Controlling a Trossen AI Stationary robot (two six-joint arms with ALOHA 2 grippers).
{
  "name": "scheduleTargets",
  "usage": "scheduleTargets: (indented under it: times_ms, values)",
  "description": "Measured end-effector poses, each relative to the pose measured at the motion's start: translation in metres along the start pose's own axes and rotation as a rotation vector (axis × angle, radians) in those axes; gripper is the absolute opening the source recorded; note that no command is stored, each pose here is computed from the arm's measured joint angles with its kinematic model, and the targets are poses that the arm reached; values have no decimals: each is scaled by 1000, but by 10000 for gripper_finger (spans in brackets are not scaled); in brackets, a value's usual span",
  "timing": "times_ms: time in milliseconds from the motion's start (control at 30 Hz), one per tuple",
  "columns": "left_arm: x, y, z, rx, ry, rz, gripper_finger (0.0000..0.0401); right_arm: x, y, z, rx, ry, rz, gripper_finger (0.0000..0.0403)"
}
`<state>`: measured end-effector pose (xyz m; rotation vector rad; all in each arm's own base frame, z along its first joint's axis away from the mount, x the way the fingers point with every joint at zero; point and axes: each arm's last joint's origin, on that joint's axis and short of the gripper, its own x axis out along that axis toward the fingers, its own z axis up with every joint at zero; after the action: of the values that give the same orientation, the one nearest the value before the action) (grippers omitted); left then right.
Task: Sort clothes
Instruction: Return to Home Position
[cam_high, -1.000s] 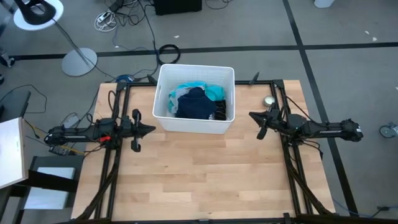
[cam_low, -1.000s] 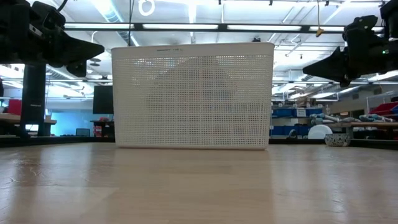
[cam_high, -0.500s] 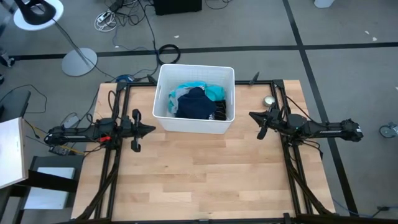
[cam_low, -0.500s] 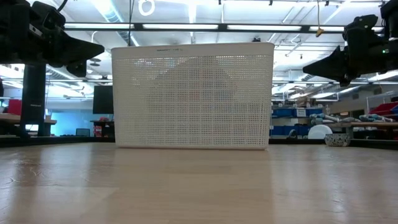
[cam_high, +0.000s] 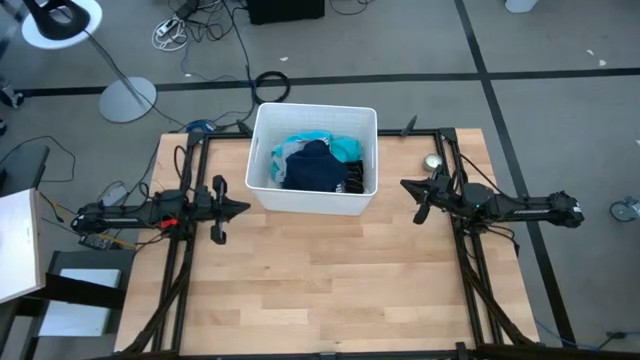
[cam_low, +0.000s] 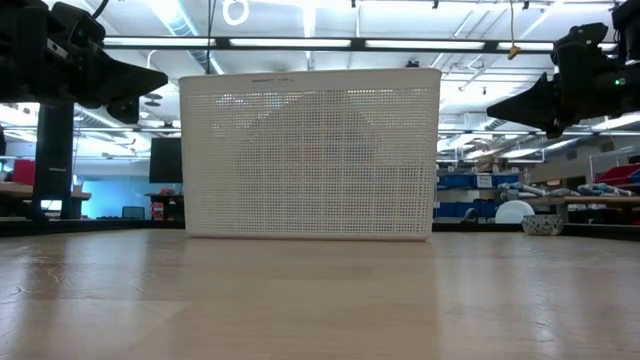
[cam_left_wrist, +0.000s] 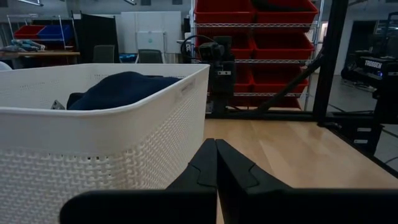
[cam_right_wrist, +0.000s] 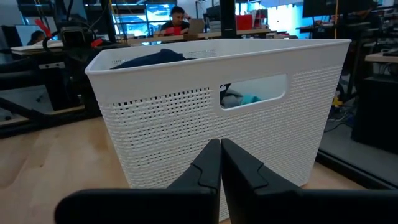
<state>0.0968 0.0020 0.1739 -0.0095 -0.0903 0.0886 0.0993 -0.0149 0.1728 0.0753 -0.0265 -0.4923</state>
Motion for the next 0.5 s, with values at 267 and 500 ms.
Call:
scheduleTargets:
  times_ms: [267,500]
  values:
    - [0,0,0,0,0,0,1,0,0,0,0,0,0,16]
    - [0,0,0,0,0,0,1,0,0,0,0,0,0,12]
